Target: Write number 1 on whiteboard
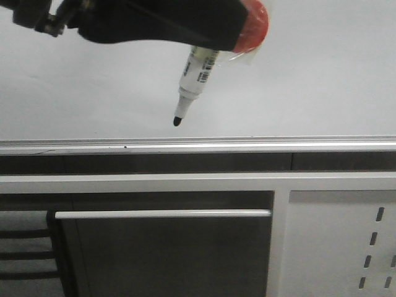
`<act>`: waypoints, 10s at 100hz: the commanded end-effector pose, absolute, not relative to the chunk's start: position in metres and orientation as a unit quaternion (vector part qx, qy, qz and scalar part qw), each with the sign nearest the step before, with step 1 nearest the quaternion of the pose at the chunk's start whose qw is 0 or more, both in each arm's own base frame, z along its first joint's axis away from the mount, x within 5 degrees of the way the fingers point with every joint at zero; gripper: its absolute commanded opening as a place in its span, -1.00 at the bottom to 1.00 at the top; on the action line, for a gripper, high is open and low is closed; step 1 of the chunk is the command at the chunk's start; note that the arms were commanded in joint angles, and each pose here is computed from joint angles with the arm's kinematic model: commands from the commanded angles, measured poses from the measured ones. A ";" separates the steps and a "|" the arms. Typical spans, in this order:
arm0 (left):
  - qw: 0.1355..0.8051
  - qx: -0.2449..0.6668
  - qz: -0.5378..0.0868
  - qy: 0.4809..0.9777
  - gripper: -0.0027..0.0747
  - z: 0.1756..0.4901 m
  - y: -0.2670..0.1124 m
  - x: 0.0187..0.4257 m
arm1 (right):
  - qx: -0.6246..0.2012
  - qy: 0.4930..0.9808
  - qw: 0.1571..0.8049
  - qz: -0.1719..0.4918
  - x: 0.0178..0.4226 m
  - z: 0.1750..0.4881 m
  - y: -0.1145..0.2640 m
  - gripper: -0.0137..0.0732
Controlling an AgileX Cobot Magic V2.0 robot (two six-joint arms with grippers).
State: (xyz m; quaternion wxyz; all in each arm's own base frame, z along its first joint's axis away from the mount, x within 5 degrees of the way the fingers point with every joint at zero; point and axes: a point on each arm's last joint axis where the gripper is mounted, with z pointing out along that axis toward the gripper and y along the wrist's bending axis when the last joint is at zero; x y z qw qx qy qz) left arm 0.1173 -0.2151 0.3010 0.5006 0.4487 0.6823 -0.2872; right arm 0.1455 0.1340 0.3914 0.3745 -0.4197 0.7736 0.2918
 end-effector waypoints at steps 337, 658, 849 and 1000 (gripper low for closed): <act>0.728 0.074 -0.122 0.670 -0.98 0.311 -0.184 0.204 | -0.315 0.760 0.510 0.251 0.140 0.431 0.090 0.11; 0.720 0.199 -0.324 0.581 -0.98 0.282 -0.036 0.044 | -0.121 0.704 0.673 0.190 0.027 0.272 0.025 -0.83; 0.725 0.055 -0.099 0.680 -0.98 0.200 -0.012 0.055 | -0.128 0.714 0.661 0.192 0.026 0.269 0.027 -0.83; 0.725 0.055 -0.099 0.680 -0.98 0.200 -0.012 0.055 | -0.001 0.729 0.685 -0.022 0.056 0.189 -0.002 -0.83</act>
